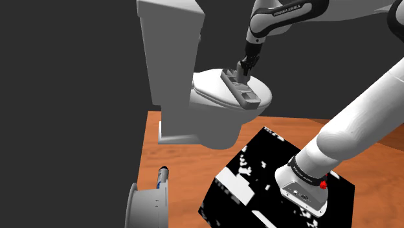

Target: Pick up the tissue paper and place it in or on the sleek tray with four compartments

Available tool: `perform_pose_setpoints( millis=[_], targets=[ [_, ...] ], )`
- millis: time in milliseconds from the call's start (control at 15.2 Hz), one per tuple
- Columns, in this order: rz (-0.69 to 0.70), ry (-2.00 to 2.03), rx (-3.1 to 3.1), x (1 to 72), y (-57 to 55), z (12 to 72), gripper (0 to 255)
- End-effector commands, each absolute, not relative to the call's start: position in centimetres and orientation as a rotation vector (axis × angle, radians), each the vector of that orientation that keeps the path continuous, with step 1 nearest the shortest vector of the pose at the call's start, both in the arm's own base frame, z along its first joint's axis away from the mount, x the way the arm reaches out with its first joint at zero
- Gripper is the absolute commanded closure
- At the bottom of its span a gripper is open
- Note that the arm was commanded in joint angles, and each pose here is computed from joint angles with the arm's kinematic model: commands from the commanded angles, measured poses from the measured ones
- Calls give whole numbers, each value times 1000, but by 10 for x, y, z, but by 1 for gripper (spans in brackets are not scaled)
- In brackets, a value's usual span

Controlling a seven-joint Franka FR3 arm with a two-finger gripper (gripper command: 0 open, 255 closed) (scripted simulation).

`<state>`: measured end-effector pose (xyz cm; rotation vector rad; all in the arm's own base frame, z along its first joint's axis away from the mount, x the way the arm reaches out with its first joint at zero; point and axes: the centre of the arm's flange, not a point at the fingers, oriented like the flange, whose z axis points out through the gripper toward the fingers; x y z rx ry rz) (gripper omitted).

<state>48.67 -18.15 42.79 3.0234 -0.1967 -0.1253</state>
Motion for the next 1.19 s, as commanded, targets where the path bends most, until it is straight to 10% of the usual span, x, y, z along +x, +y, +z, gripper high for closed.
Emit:
perform_pose_setpoints(
  millis=[0, 660, 726, 1122],
  targets=[
    [-123, -197, 3023, 486, -182, 418, 255],
    [-123, -197, 3023, 486, -182, 407, 255],
    [-123, -197, 3023, 486, -182, 408, 0],
    [-123, -197, 3023, 487, -180, 420, 0]
  ],
)
